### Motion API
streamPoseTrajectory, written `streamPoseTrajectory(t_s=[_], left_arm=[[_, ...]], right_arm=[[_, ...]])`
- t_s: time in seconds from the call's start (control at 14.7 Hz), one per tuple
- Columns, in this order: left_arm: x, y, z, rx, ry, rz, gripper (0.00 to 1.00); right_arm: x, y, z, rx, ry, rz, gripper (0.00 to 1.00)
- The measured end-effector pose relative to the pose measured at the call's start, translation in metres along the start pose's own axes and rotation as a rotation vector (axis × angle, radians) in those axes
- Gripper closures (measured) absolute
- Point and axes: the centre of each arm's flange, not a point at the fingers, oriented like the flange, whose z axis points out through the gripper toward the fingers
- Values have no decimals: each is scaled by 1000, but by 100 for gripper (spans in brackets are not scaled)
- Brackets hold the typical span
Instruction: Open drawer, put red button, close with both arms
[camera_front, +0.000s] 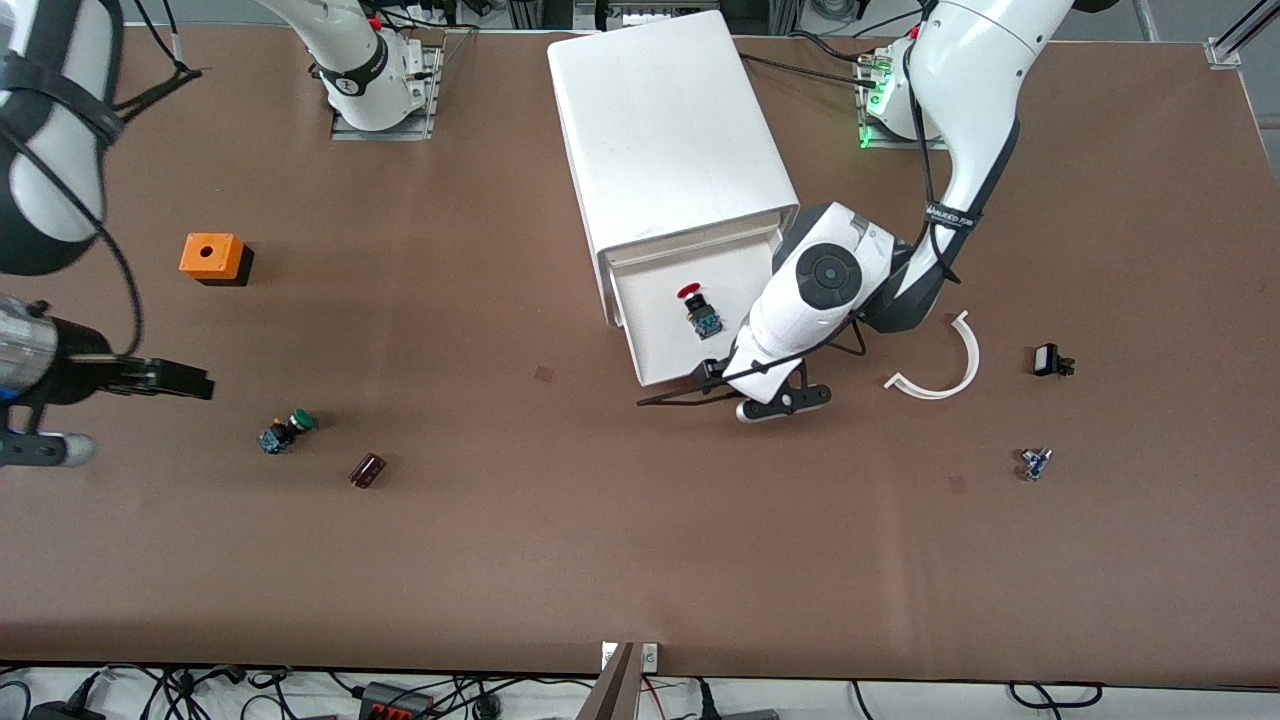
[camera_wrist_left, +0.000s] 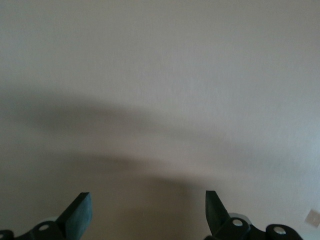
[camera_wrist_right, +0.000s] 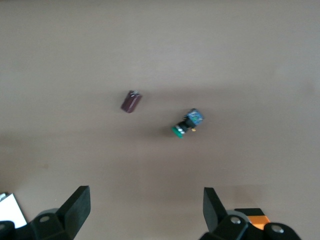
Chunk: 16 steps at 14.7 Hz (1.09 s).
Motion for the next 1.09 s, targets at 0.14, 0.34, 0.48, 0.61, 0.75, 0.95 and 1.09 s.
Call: streamPoseTrajectory(t_s=[0.14, 0.34, 0.48, 0.61, 0.75, 0.95, 1.09], left_arm=[[-12, 2, -1, 31, -39, 13, 0], [-36, 11, 0, 75, -104, 41, 0], [-50, 17, 4, 87, -130, 41, 0], [-69, 23, 6, 120, -177, 23, 0], [-90, 31, 8, 156, -218, 5, 0], [-104, 35, 9, 179, -245, 7, 0], [-109, 35, 10, 198, -261, 12, 0]], right_arm=[[-15, 30, -21, 3, 24, 24, 0], [-42, 51, -46, -19, 37, 25, 0], [-58, 55, -52, -20, 36, 27, 0], [-71, 54, -51, -20, 24, 24, 0], [-77, 49, -47, -20, 14, 14, 0], [-85, 42, -39, -30, 4, -3, 0], [-92, 40, -33, -39, 27, -11, 0]])
